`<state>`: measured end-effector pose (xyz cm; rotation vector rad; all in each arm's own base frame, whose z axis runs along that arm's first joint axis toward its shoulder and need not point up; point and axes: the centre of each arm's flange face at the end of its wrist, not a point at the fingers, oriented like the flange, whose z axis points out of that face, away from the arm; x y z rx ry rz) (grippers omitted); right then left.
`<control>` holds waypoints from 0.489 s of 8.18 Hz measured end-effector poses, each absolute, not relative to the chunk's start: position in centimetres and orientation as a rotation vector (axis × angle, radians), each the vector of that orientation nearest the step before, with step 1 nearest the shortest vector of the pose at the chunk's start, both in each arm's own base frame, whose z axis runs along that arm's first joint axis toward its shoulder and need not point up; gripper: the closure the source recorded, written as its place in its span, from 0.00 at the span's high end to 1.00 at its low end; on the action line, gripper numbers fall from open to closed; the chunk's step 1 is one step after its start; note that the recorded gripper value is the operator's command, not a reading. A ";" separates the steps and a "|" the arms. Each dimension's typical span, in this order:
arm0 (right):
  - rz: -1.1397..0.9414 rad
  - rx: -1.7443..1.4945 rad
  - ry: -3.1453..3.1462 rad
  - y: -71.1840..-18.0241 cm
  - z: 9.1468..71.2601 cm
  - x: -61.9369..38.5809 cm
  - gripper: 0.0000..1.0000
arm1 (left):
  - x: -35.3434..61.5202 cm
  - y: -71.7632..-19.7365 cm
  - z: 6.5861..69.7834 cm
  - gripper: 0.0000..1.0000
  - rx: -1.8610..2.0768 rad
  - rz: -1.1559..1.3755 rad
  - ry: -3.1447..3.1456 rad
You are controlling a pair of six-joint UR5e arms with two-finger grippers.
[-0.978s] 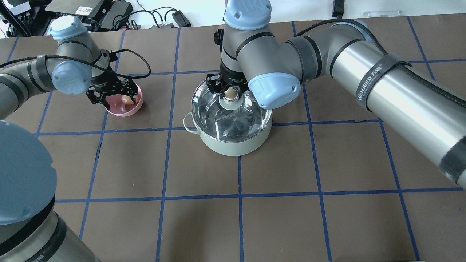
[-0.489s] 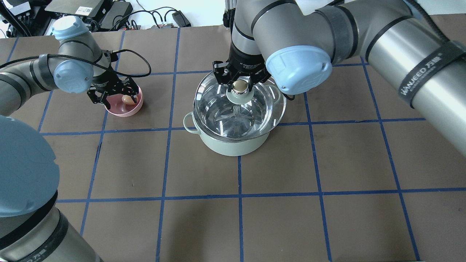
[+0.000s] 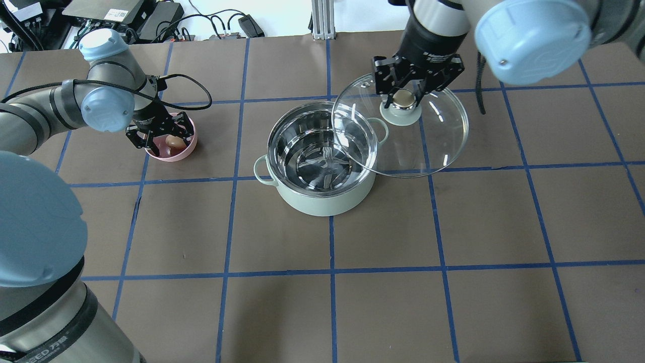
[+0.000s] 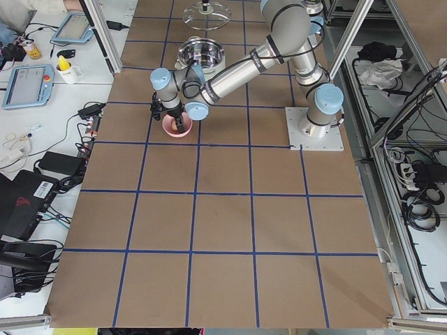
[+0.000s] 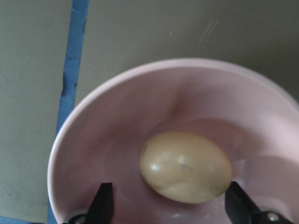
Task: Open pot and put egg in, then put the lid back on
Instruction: 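Lift the lid off with the right gripper while the left grasps the egg, then lift the egg out of the pink bowl with the left gripper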
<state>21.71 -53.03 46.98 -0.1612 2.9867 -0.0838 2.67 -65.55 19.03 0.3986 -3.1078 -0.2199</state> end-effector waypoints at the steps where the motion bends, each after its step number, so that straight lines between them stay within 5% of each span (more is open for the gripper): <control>1: -0.070 -0.190 2.986 -53.2 47.8 18.3 0.00 | 2.7 -65.6 19.0 0.41 0.403 -0.216 -3.108; 4: -0.045 -0.270 3.010 -52.7 49.7 10.1 0.00 | 2.5 -65.7 19.3 0.24 0.441 -0.214 -3.104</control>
